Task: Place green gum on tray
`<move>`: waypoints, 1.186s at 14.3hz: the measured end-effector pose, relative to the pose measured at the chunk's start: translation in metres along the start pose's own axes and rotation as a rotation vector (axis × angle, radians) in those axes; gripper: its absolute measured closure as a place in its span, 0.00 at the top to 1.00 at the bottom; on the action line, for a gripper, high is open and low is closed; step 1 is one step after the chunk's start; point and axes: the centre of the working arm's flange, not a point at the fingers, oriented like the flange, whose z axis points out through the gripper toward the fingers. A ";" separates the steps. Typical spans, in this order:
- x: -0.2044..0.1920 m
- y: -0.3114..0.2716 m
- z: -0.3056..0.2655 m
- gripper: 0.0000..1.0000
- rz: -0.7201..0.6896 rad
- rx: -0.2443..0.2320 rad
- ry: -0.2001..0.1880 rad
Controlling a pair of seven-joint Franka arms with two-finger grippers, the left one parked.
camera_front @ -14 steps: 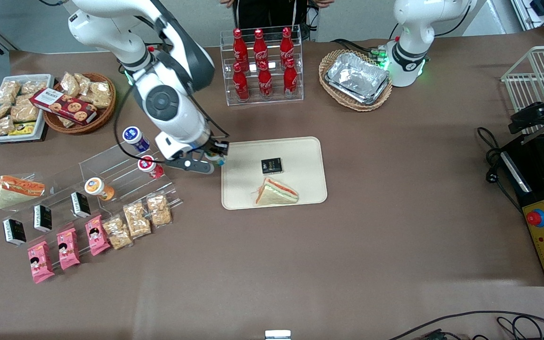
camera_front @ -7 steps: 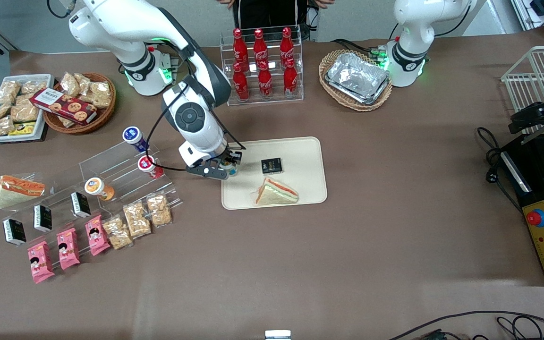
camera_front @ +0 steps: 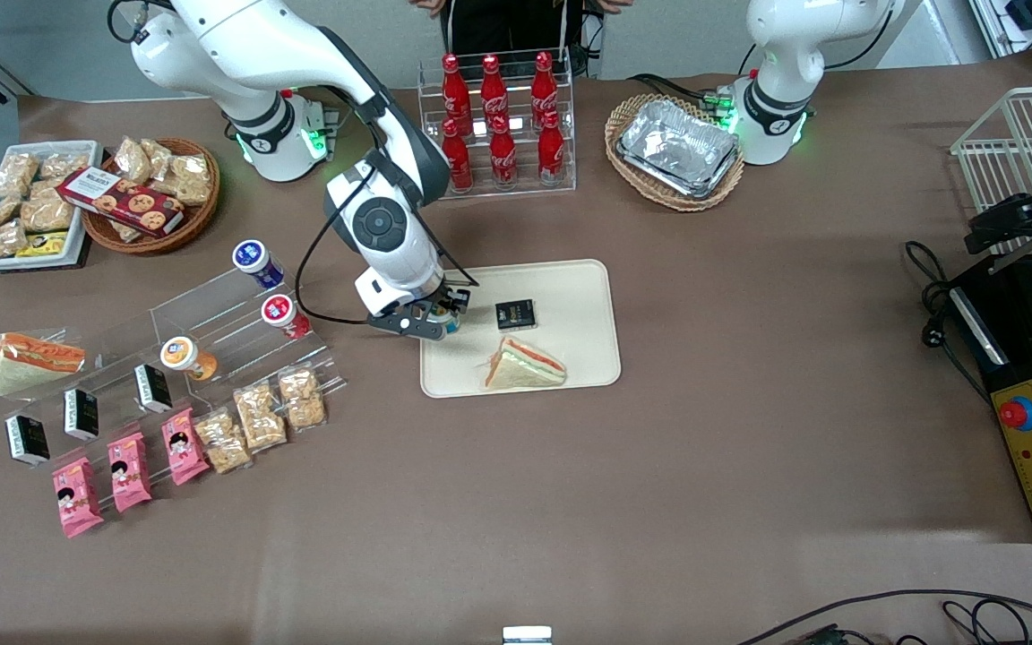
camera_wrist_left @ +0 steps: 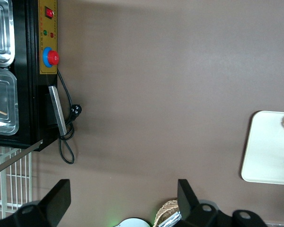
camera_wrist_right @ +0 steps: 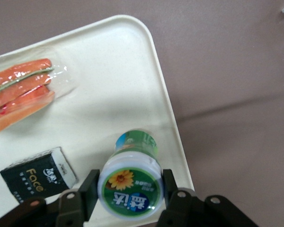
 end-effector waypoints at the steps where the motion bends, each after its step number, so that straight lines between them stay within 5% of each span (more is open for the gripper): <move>1: 0.000 0.000 0.002 0.59 0.001 -0.002 -0.001; 11: 0.000 -0.002 0.014 0.59 0.007 0.000 0.006; 15: 0.001 -0.003 0.013 0.92 0.027 0.003 0.009; 17: 0.005 -0.002 0.006 0.96 0.034 0.013 0.018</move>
